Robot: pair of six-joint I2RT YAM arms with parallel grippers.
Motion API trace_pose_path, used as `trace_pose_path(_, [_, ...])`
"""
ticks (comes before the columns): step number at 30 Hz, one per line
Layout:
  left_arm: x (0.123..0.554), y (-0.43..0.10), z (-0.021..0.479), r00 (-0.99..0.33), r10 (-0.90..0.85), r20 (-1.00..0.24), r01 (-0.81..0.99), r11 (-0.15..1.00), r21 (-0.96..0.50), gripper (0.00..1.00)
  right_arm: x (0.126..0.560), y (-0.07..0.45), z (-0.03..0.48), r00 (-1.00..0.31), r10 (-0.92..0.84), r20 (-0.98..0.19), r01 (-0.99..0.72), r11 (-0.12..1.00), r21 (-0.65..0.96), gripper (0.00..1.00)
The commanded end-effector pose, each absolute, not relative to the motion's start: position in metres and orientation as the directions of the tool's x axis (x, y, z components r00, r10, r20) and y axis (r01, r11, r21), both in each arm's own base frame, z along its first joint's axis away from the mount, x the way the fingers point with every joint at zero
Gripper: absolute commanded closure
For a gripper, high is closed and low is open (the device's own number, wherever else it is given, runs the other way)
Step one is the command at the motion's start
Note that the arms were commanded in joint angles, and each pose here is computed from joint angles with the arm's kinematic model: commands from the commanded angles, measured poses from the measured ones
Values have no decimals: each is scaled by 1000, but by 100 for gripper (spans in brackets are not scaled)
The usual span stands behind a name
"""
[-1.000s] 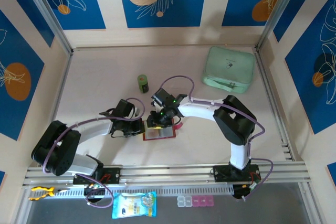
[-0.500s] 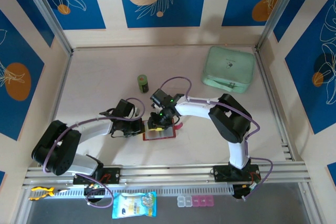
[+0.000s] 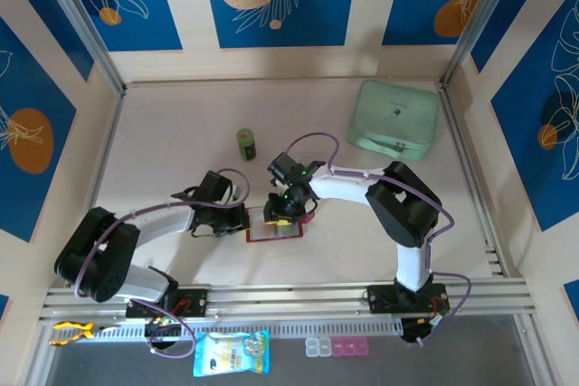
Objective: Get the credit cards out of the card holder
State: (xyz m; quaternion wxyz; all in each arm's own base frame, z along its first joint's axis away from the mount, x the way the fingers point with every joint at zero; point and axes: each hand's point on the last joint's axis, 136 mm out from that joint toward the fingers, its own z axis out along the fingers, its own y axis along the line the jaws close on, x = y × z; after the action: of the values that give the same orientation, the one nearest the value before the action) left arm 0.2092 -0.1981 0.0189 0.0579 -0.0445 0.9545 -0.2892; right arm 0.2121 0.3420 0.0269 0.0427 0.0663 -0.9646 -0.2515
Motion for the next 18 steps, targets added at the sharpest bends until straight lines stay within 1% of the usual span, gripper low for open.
trace_pose_path(1, [210, -192, 20, -989, -112, -94, -45, 844, -534, 97, 211, 340, 35, -987, -157, 41, -114, 851, 513, 66])
trace_pose_path(6, [211, -193, 20, -990, -105, -97, -37, 846, -532, 97, 212, 344, 47, -987, -160, 9, -131, 836, 532, 67])
trace_pose_path(12, [208, -191, 13, -992, -96, -84, -38, 850, -525, 98, 209, 362, 59, -982, -189, -16, -162, 789, 592, 69])
trace_pose_path(14, [209, -190, 14, -991, -93, -92, -32, 854, -520, 98, 208, 369, 59, -979, -206, -7, -167, 773, 611, 69])
trace_pose_path(18, [208, -188, 13, -992, -91, -92, -31, 858, -514, 98, 205, 373, 50, -975, -218, 30, -156, 781, 605, 69])
